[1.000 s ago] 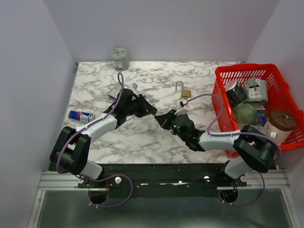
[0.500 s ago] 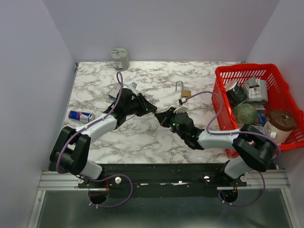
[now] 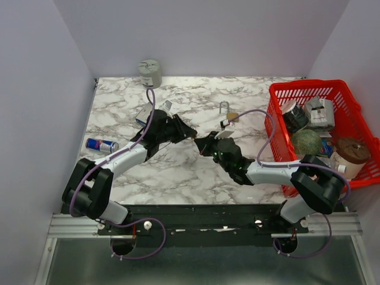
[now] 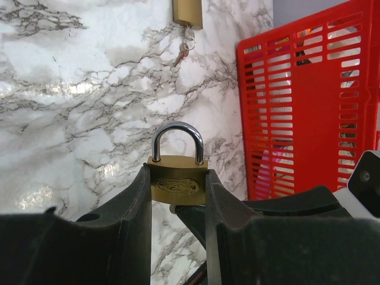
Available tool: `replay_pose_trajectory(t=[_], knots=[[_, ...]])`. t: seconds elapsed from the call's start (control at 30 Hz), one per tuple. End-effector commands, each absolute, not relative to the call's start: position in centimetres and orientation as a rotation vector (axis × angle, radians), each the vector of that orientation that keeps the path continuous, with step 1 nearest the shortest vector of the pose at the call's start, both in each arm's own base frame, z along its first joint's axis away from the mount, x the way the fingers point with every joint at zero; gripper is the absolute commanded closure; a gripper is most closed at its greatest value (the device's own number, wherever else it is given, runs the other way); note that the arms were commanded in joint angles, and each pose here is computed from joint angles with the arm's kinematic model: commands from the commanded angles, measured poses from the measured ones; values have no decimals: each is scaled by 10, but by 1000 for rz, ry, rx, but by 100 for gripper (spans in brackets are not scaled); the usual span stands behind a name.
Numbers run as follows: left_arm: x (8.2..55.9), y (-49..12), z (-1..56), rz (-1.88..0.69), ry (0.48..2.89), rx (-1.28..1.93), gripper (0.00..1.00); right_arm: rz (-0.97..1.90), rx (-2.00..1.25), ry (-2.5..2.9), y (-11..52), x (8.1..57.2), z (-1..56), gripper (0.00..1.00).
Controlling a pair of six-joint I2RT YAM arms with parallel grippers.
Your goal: Unlock with the key
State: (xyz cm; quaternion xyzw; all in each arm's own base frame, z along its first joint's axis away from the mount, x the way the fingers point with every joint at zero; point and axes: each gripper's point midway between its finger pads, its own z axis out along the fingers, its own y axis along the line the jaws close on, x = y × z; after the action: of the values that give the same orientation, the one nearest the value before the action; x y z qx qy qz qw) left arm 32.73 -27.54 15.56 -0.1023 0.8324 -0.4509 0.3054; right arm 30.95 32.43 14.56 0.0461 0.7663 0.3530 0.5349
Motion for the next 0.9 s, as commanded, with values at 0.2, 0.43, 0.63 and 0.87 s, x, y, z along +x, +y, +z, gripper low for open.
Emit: replay_pose_trajectory(t=[0.2, 0.43, 0.63, 0.87], knots=[[275, -310, 162, -1356, 2308, -83, 100, 763, 178, 1538, 309, 358, 226, 99], [271, -316, 183, -1437, 2220, 21, 100, 927, 157, 1580, 311, 349, 222, 99], [266, -324, 206, -1512, 2141, 141, 100, 1040, 145, 1586, 297, 342, 232, 99], [256, -329, 242, -1601, 1990, 290, 100, 1126, 137, 1575, 279, 336, 255, 99]])
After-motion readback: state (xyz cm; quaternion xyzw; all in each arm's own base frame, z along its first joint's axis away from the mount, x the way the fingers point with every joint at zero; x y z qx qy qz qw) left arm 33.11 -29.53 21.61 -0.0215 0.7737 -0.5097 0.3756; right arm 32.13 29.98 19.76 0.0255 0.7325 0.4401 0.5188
